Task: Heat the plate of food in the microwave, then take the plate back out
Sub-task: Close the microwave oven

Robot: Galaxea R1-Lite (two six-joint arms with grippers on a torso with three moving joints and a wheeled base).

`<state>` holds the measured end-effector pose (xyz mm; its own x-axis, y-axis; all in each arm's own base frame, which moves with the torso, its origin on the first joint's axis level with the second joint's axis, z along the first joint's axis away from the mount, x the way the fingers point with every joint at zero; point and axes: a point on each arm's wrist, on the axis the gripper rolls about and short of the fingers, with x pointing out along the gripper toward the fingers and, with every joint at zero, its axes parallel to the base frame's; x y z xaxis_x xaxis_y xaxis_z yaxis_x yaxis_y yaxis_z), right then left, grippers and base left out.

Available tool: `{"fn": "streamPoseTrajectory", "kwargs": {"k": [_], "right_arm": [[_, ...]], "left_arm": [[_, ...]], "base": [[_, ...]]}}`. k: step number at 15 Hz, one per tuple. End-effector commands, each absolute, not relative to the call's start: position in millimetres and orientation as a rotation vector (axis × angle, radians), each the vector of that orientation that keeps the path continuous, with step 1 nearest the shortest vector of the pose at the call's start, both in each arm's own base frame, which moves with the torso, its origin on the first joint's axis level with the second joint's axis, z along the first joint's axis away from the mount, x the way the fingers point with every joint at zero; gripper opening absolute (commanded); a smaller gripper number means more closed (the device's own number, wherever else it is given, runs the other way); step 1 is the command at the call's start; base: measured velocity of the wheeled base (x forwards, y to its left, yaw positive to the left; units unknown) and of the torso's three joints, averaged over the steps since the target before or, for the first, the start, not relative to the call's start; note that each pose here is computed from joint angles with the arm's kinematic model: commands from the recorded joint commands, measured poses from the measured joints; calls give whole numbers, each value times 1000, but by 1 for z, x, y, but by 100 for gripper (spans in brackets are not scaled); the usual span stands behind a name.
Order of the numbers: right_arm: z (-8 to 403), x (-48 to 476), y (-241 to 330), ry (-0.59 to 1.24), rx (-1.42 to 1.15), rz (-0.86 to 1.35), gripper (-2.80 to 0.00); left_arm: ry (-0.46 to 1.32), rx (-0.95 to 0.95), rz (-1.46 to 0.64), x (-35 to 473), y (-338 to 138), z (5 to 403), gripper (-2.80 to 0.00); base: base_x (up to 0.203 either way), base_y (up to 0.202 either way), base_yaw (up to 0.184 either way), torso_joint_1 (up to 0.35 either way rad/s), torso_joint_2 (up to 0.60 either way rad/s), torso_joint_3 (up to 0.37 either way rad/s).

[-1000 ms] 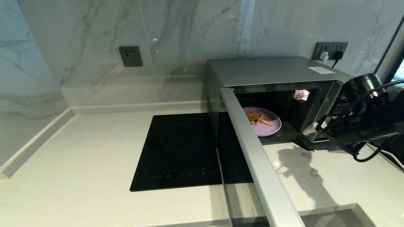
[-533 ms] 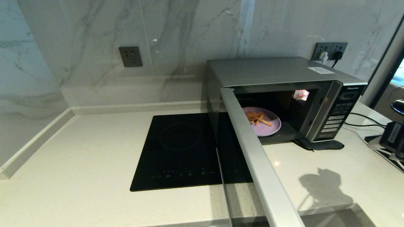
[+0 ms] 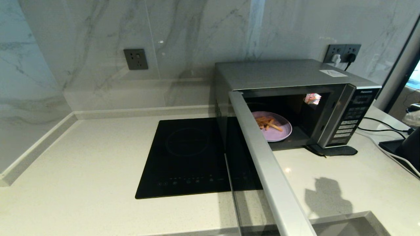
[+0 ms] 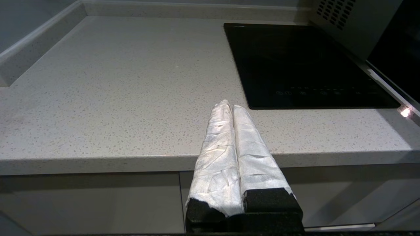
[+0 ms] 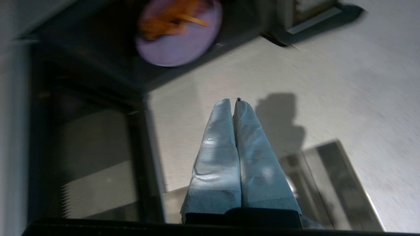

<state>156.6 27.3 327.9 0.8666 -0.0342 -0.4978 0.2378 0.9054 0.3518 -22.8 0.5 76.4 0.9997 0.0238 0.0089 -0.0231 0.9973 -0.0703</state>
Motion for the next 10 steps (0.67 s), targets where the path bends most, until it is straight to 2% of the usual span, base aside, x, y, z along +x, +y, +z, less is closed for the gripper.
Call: {"fn": "streamPoseTrajectory", "kwargs": {"k": [1,7,10], "right_arm": [[351,167,48,475,414,5,-280],[389,170,107,626,438,481,-280],[382,173,155,781,400,677,-280]], "left_arm": [[-9,-71,24,-23,0,76,-280],[-9,-71,24,-23,0,76,-280],[-9,-72,24,-23,0,76,-280]], "base": [[0,0,0,0,0,0],[0,0,0,0,0,0],[0,0,0,0,0,0]]}}
